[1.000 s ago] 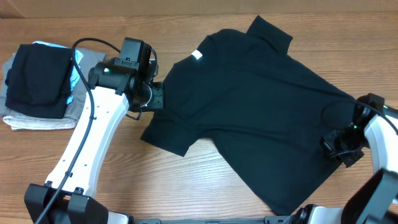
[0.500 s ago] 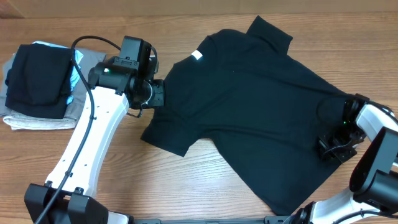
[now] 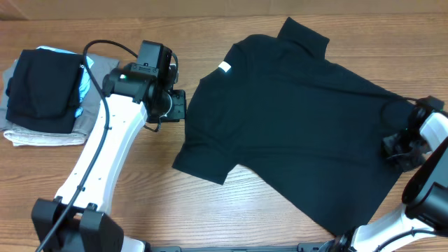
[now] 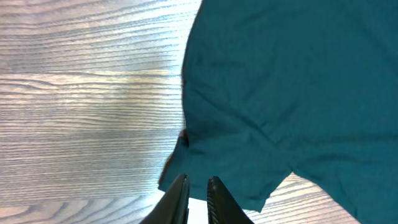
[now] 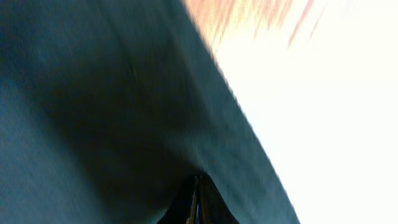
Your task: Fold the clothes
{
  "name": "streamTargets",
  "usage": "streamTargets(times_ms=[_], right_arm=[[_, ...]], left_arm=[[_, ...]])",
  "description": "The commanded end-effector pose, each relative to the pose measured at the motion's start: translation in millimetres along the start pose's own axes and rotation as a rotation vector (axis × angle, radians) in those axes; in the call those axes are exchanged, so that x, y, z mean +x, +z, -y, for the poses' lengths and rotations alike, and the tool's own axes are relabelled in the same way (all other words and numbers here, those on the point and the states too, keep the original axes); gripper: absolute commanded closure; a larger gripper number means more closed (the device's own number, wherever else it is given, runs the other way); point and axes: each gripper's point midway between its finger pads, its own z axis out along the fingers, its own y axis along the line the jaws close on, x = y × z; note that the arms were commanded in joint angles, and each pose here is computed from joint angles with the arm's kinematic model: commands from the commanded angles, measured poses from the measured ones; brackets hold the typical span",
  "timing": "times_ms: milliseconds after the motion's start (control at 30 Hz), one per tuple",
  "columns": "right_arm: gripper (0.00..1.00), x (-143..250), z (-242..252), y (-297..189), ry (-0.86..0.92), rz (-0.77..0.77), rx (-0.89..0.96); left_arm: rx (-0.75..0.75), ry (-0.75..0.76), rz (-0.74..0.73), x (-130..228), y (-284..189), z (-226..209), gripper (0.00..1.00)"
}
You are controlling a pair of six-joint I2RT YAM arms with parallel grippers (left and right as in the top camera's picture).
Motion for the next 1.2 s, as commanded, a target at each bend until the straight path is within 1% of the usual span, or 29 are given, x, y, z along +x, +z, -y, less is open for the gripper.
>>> streamTargets(times_ms=[0, 100, 200, 267, 333, 400, 433, 500, 567, 600, 633, 667, 833, 933, 1033, 1167], right_arm=[[0.96, -23.2, -11.7, 7.8, -0.029, 0.028, -0.020], [0.96, -48.3, -25.6, -12.2, -0.094, 0.092, -0.067], [0.96, -65.8, -43.0, -44.5, -0.122, 0.111, -0.144], [0.92, -76.5, -48.0, -69.8, -0.119, 0.126, -0.170], [0.84, -88.0, -50.4, -95.1, -0.114, 0.153, -0.187], [0.79, -97.5, -52.2, -115.0, -0.116, 0.183, -0.203], [0.71, -102.7, -51.9, -126.6, -0.110, 0.197, -0.212], [0.61, -107.1, -48.8, -142.8, -0.104, 0.208, -0.218], [0.42, -106.3, -44.2, -148.8, -0.100, 0.199, -0.212], [0.23, -105.3, -43.5, -148.9, -0.101, 0.194, -0.210], [0.07, -104.6, -43.1, -148.6, -0.101, 0.192, -0.208], [0.00, -104.5, -43.1, -148.1, -0.101, 0.191, -0.208], [0.00, -104.3, -43.6, -148.2, -0.103, 0.191, -0.208], [0.00, -104.3, -43.6, -148.2, -0.103, 0.191, -0.208], [0.00, -104.3, -43.6, -148.2, -0.103, 0.191, -0.208], [0.00, -104.3, -43.6, -148.2, -0.103, 0.191, -0.208]], left_arm=[[0.029, 0.012, -0.035, -0.3, 9.8, 5.5, 0.89], [0.057, 0.016, -0.055, 1.9, 14.2, 11.8, 0.92], [0.065, 0.027, -0.012, -7.2, 10.7, 15.9, 0.92], [0.078, 0.031, 0.030, -17.1, 6.5, 19.6, 0.92], [0.092, 0.024, 0.064, -25.7, 5.4, 23.2, 0.92], [0.100, 0.018, 0.081, -29.9, 6.5, 27.1, 0.95], [0.105, 0.026, 0.090, -31.9, 6.9, 30.3, 0.96], [0.115, 0.066, 0.115, -36.1, 7.9, 40.3, 0.96], [0.133, 0.102, 0.156, -43.4, 7.0, 52.8, 0.96], [0.143, 0.115, 0.179, -47.6, 5.9, 58.9, 0.96], [0.156, 0.130, 0.207, -52.6, 4.4, 66.7, 0.96], [0.167, 0.141, 0.231, -56.9, 2.5, 72.7, 0.96], [0.194, 0.197, 0.355, -86.6, -7.7, 107.5, 0.96], [0.212, 0.210, 0.376, -108.0, -5.6, 124.2, 0.96], [0.195, 0.239, 0.347, -128.6, 16.3, 133.0, 0.96], [0.156, 0.312, 0.326, -149.3, 60.4, 137.6, 0.96]])
